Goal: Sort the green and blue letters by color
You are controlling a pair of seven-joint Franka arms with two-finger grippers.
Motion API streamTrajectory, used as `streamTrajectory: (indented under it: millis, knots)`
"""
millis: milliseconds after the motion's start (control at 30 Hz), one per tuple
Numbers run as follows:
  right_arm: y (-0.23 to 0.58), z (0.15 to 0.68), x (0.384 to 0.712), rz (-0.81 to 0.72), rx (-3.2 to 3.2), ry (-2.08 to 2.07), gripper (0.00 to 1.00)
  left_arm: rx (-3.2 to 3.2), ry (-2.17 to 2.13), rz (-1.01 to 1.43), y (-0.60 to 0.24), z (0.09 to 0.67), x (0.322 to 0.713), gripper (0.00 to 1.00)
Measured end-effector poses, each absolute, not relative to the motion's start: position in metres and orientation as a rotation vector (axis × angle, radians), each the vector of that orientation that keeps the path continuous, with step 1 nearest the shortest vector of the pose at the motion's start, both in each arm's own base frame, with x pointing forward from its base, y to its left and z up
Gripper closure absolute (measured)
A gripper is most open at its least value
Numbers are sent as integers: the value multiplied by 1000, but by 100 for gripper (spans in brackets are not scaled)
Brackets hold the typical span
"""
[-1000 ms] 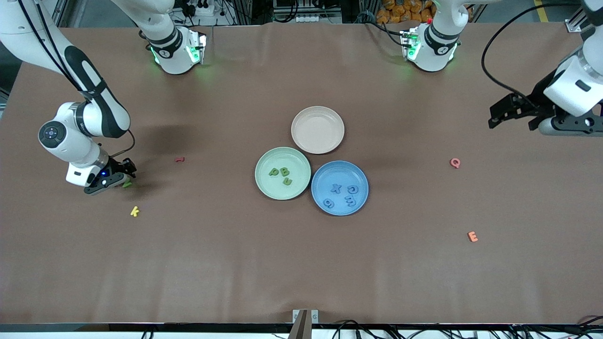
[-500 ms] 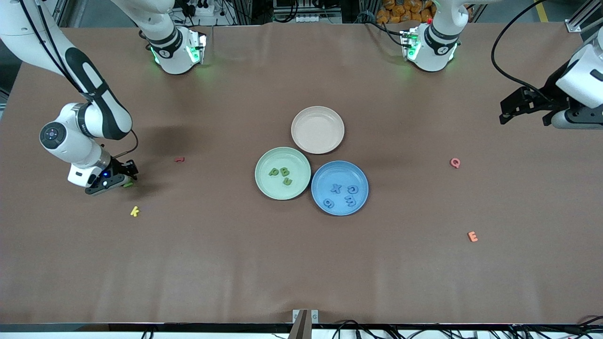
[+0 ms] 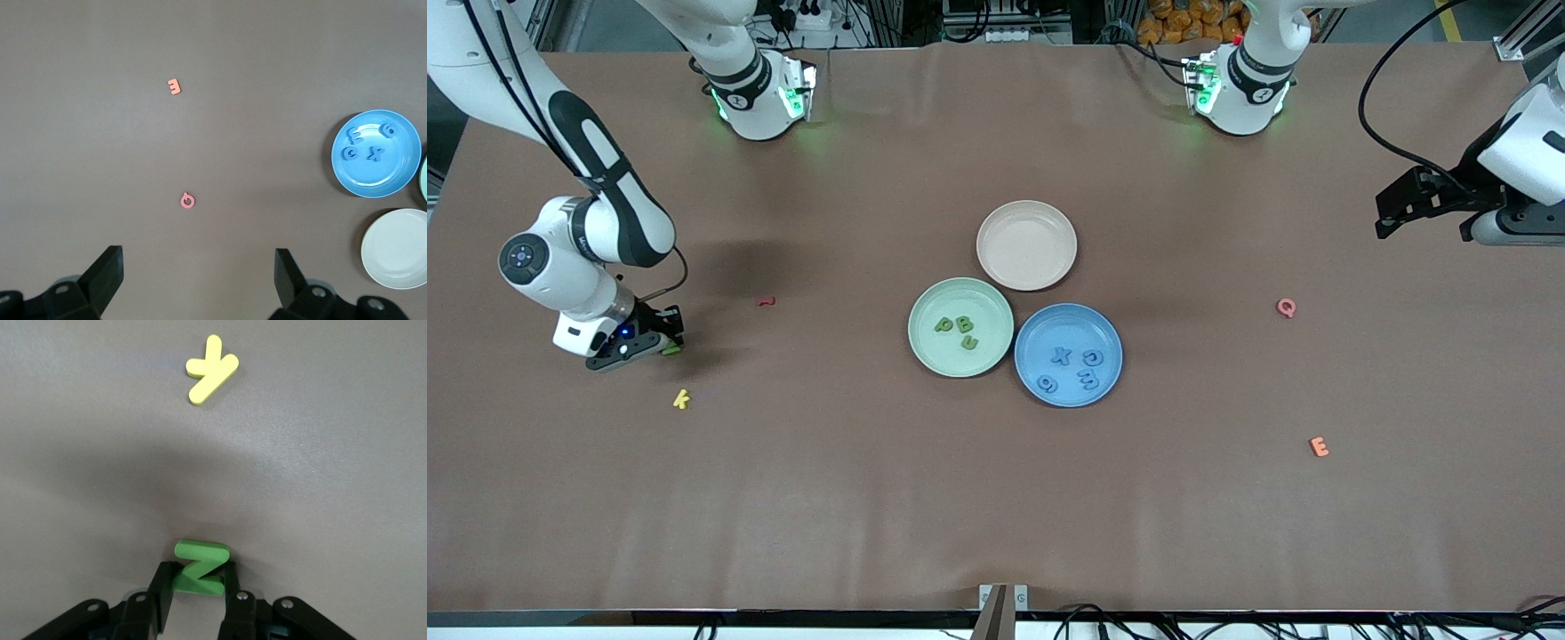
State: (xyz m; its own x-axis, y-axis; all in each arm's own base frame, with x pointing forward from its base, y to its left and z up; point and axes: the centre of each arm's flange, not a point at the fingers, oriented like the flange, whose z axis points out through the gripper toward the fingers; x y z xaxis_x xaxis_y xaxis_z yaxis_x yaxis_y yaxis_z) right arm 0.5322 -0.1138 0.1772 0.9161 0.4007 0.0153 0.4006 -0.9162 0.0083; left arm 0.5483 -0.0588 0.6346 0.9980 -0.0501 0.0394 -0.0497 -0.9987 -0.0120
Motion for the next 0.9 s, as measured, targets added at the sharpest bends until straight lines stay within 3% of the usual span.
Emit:
streamTrajectory:
  millis: [500, 900]
  knots:
    - [-32, 228, 586, 17, 3168, 404, 65, -3156, 78, -48, -61, 631, 551, 0]
    - [100, 252, 590, 8, 3220, 88, 65, -3157, 79, -19, -62, 620, 557, 0]
